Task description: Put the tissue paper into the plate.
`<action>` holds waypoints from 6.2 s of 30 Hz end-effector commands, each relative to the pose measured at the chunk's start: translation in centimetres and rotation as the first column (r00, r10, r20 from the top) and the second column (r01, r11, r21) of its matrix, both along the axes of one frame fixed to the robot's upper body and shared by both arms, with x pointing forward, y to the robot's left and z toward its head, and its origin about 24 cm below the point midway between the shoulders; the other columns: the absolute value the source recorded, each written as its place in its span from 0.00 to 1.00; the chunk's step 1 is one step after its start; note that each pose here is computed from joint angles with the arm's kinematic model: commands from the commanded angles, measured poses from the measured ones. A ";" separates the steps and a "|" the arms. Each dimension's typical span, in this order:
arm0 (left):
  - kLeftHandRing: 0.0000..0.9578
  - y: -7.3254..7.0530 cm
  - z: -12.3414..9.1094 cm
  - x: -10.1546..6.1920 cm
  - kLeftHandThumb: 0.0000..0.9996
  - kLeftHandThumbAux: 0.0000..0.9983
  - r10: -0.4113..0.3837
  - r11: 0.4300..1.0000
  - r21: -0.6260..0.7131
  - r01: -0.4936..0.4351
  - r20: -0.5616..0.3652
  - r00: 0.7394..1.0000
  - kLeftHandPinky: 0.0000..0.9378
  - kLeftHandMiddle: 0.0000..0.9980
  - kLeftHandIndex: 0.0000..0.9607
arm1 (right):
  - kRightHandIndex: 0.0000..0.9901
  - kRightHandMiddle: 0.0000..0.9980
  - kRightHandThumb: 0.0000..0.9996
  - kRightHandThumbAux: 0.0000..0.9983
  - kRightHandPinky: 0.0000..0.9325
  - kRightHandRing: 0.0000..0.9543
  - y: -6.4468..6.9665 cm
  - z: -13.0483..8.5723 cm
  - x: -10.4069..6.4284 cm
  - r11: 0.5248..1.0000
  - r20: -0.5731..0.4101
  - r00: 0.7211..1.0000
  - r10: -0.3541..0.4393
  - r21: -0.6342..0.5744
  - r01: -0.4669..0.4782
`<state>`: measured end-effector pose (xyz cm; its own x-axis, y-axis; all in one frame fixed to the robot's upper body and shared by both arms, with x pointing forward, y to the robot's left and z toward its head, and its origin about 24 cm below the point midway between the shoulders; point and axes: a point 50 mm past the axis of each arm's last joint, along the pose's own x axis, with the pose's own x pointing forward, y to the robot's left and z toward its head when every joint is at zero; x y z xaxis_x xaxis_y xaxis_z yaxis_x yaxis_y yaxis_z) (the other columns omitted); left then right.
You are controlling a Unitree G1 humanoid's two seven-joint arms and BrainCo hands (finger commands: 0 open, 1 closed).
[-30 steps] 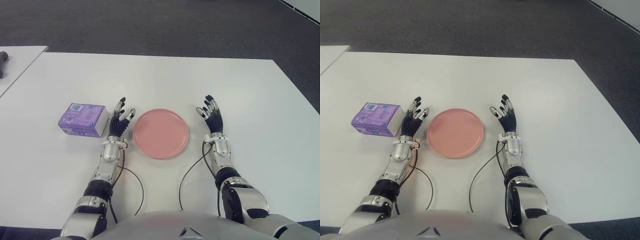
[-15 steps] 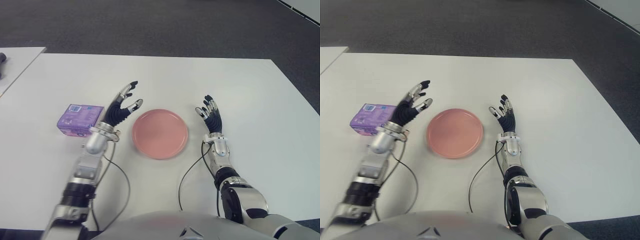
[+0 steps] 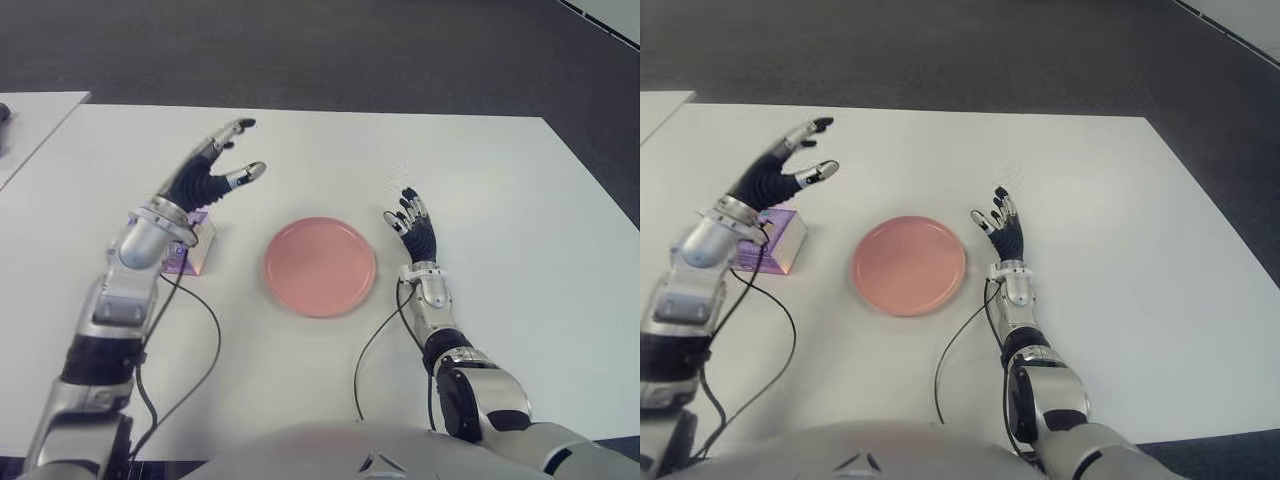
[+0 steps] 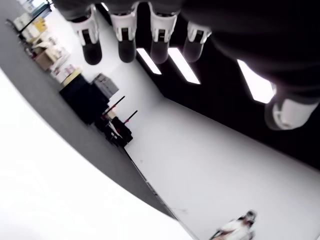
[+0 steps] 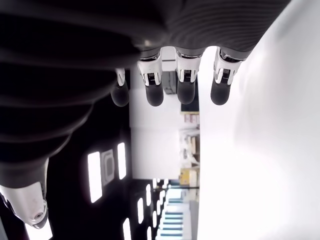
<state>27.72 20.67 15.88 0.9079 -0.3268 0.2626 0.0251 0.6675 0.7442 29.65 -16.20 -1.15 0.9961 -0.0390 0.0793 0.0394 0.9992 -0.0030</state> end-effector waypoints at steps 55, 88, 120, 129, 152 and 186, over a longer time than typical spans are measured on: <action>0.00 15.3 0.0 -1.5 0.37 0.09 0.204 0.133 0.984 0.116 -0.142 0.969 0.00 0.00 0.00 | 0.00 0.00 0.05 0.59 0.00 0.00 -0.3 -3.4 -2.4 1.000 -0.174 0.985 -0.011 0.008 0.013; 0.00 11.7 0.1 0.0 0.39 0.12 0.027 0.332 0.940 0.075 -0.089 0.996 0.00 0.00 0.00 | 0.00 0.00 0.05 0.59 0.00 0.00 -0.7 -3.4 -2.4 1.000 -0.177 0.984 -0.012 0.009 0.014; 0.00 9.6 -0.2 -0.5 0.37 0.10 -0.049 0.424 0.903 0.068 -0.052 0.997 0.00 0.00 0.00 | 0.00 0.00 0.05 0.59 0.00 0.00 -1.0 -3.4 -2.2 1.000 -0.183 0.983 -0.013 0.010 0.015; 0.00 10.0 -1.2 -0.3 0.37 0.10 -0.054 0.365 0.926 0.097 -0.083 0.995 0.00 0.00 0.00 | 0.00 0.00 0.05 0.59 0.00 0.00 -1.1 -3.4 -2.2 1.000 -0.184 0.983 -0.013 0.010 0.015; 0.00 11.2 -4.4 -0.2 0.37 0.12 -0.071 0.245 0.955 0.166 -0.153 0.986 0.00 0.00 0.00 | 0.00 0.00 0.05 0.59 0.00 0.00 -1.2 -3.4 -2.2 1.000 -0.182 0.983 -0.013 0.010 0.016; 0.00 11.2 -7.7 -0.7 0.40 0.12 -0.038 0.256 0.934 0.250 -0.249 0.968 0.00 0.00 0.00 | 0.00 0.00 0.05 0.59 0.00 0.00 -1.4 -3.4 -2.3 1.000 -0.176 0.984 -0.014 0.010 0.016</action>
